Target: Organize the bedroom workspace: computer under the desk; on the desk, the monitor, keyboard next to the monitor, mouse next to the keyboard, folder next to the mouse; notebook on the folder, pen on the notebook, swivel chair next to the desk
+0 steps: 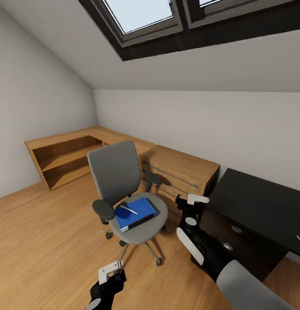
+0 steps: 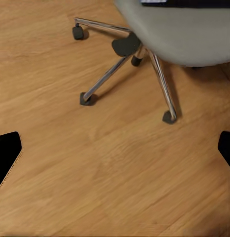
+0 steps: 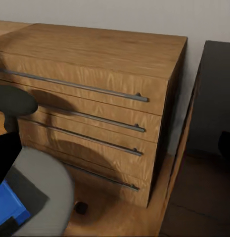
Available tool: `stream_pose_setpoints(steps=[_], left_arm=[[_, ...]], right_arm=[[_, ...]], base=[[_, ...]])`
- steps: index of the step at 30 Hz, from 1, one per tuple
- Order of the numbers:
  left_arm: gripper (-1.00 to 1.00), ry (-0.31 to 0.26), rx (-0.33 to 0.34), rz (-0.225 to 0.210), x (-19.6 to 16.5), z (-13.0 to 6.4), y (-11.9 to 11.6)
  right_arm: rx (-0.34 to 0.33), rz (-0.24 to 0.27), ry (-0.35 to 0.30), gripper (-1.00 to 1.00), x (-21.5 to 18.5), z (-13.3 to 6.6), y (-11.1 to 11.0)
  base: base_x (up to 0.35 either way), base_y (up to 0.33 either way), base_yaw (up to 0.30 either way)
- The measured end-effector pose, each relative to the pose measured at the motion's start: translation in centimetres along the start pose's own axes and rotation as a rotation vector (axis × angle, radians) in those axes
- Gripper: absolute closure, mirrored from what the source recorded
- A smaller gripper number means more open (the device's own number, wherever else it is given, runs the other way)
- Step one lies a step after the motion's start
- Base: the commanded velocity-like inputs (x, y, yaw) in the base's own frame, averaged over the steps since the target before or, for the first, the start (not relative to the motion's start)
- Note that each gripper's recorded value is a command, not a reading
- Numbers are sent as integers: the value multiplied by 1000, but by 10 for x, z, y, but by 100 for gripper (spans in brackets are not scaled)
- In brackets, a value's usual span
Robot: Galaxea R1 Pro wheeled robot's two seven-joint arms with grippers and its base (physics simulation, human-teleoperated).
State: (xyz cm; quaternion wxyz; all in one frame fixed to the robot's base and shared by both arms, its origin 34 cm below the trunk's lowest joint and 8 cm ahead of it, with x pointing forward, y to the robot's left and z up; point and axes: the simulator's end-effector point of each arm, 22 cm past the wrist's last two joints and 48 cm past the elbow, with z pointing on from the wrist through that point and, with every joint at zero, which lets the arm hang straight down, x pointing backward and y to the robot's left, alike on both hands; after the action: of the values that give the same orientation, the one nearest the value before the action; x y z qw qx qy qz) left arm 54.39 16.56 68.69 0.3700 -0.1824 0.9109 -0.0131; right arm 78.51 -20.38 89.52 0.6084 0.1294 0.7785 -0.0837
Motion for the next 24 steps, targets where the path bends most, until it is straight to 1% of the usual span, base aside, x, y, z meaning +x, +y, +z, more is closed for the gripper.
stream_pose_setpoints(steps=[5, 8, 23, 24], left_arm=[[-100, 1, -1, 1, 0, 0, 1], [-100, 2, -4, 0, 0, 1, 2], [-100, 4, -7, -2, 1, 2, 3], [-100, 4, -7, -2, 1, 2, 3]], right_arm=[[-1, -3, 2, -100, 2, 0, 1], [-1, -3, 4, -100, 3, 1, 0], [-9, -5, 1, -100, 2, -1, 4], [-11, -5, 0, -100, 2, -1, 4]], base=[[268, 41, 270], [184, 7, 99], [12, 0, 6], [0, 0, 188]])
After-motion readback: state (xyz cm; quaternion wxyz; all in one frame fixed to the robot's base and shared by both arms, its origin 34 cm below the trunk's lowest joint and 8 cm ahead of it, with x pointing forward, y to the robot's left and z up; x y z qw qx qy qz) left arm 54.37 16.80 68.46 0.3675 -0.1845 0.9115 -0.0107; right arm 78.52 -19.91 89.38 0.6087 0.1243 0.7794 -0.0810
